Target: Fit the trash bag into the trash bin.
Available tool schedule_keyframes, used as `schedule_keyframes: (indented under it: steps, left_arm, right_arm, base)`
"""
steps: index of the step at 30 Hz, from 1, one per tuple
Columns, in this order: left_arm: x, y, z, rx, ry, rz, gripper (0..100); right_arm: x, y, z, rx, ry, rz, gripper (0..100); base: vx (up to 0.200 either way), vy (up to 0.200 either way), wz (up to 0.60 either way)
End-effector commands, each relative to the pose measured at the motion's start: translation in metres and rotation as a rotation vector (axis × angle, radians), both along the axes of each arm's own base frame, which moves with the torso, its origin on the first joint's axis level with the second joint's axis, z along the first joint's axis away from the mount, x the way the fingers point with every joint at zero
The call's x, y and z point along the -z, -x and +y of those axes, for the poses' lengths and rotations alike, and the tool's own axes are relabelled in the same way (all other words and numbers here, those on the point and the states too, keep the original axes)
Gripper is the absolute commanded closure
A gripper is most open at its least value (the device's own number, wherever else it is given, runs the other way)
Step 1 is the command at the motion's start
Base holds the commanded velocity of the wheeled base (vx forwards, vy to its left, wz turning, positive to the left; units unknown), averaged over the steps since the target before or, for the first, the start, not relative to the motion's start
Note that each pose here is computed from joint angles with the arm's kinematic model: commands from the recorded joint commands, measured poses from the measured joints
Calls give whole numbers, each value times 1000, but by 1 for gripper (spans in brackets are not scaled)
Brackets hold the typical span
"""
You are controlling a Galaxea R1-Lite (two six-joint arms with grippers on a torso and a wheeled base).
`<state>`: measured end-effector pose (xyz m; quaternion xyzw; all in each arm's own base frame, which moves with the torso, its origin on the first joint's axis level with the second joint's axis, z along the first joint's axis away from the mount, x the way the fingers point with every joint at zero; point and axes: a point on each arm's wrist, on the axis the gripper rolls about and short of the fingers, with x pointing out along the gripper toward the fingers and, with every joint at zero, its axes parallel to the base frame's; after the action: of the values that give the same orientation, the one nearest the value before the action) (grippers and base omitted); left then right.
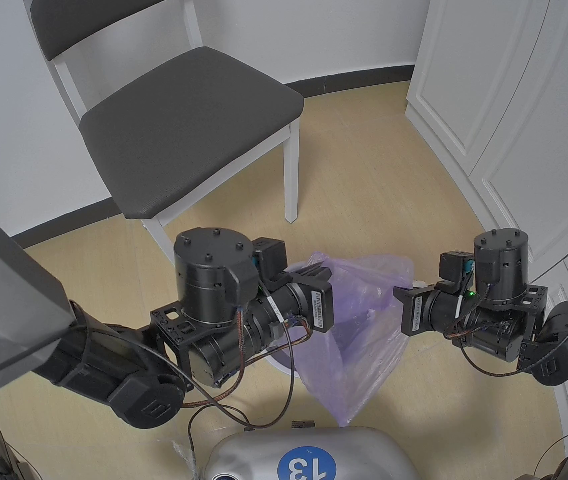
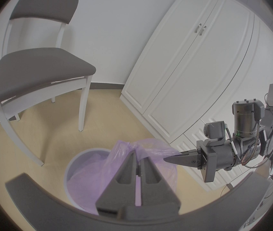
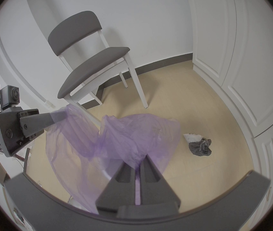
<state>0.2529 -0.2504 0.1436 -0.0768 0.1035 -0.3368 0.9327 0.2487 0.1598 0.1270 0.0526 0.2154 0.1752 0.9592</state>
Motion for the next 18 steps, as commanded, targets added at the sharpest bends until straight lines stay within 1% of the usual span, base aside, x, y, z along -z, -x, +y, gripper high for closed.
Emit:
schedule_keyframes:
  steps: [1, 3, 4, 5, 7, 9, 12, 18]
  left_arm:
    - [12, -14, 6, -41, -1, 20, 100]
    - [17, -23, 9, -67, 24, 10, 100]
    - [17, -23, 9, -67, 24, 10, 100]
    - [23, -30, 12, -84, 37, 1, 100]
    - [31, -34, 14, -97, 37, 6, 100]
    - [37, -38, 17, -110, 45, 8, 100]
    - [43, -43, 18, -123, 76, 16, 100]
    - [47, -52, 30, -167, 103, 23, 100]
  right_arm:
    - [10, -7, 3, 5, 11, 17, 100]
    - [8, -10, 0, 19, 2, 1, 100]
    - [8, -10, 0, 19, 2, 1, 100]
    - [4, -13, -5, 32, -10, -19, 100]
    - [4, -14, -7, 16, -19, -17, 100]
    - [7, -15, -7, -2, -26, -3, 100]
    - [18, -21, -5, -1, -16, 25, 100]
    - [32, -31, 2, -4, -24, 15, 100]
  base:
    - [0, 0, 0]
    - [0, 0, 0]
    - [0, 0, 0]
    - [0, 0, 0]
    - [0, 0, 0]
    - [0, 0, 0]
    - [0, 0, 0]
    - [0, 0, 0]
